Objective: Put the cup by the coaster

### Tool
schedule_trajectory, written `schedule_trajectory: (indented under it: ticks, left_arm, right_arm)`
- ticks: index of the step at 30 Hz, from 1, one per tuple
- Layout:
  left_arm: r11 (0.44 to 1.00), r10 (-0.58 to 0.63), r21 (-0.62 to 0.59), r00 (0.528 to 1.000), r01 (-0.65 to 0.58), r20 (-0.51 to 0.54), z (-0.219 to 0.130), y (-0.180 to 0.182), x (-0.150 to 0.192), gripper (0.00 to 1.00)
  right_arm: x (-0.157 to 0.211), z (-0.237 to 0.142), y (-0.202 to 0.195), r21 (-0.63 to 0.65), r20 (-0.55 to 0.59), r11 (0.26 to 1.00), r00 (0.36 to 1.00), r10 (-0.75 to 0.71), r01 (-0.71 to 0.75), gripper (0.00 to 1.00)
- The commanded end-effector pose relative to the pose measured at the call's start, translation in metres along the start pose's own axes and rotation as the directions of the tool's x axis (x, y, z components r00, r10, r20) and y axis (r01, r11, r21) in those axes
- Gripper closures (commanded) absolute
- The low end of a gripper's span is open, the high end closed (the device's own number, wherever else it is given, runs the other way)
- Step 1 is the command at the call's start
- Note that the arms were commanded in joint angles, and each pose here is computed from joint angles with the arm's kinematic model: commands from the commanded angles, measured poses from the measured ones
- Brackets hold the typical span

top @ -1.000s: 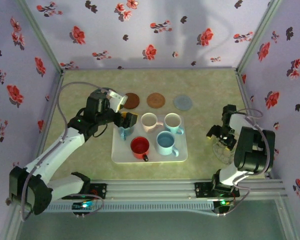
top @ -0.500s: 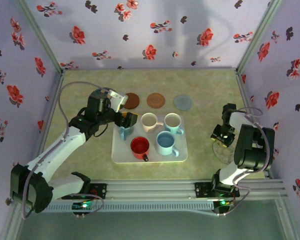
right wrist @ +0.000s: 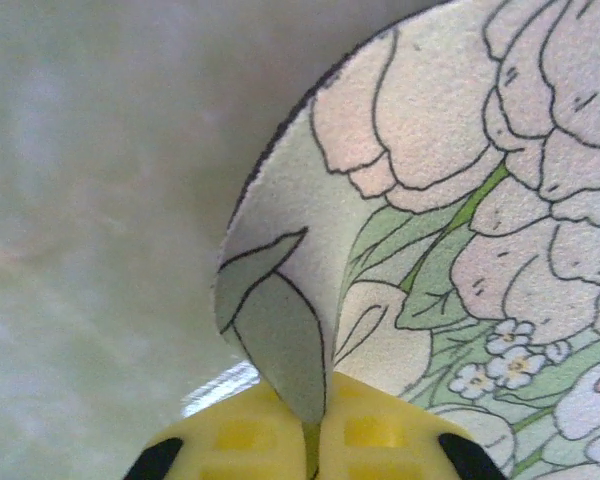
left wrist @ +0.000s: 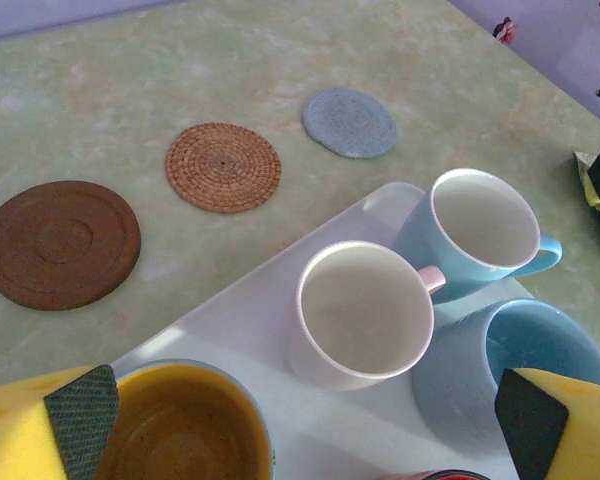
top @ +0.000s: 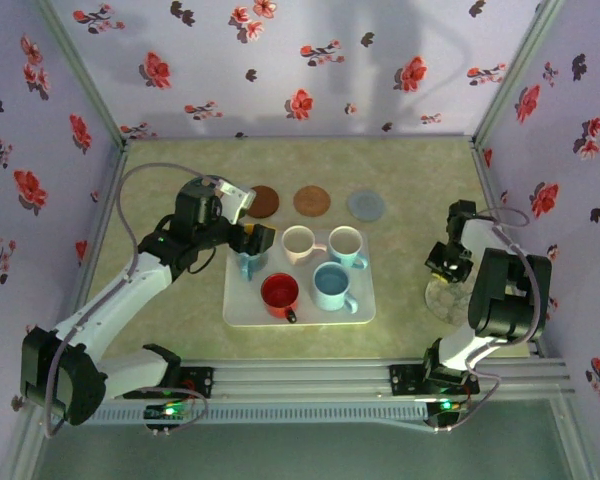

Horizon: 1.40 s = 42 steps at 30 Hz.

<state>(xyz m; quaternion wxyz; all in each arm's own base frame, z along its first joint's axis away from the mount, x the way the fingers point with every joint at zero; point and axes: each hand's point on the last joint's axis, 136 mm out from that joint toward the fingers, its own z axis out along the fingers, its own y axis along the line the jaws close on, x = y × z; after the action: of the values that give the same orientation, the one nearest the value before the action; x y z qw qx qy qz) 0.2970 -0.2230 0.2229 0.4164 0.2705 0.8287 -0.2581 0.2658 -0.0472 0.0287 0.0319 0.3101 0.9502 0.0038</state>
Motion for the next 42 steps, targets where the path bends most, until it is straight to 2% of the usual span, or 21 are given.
schedule_trajectory:
  ticks: [1,12,24,42]
  left_arm:
    - [1.0,0.015,-0.005,0.999,-0.015,0.029,-0.001,-0.002,-0.012,0.0]
    - [0.997,0.073,-0.024,0.997,-0.072,0.02,-0.001,0.001,-0.021,0.0]
    - [0.997,0.071,-0.03,0.997,-0.071,0.004,0.0,0.002,-0.019,0.0]
    - [0.996,0.074,-0.043,0.997,-0.074,-0.022,0.005,0.009,-0.02,0.0]
  right_arm:
    - [-0.022,-0.011,0.021,-0.075,0.044,0.997,0.999,-0.009,0.012,0.97]
    - [-0.072,-0.026,0.056,-0.114,0.111,0.993,0.994,-0.021,0.033,0.97]
    - [-0.121,-0.03,0.101,-0.172,0.152,0.983,0.988,-0.037,0.064,0.98]
    - [-0.163,-0.011,0.151,-0.19,0.166,0.972,0.981,-0.104,0.135,0.97]
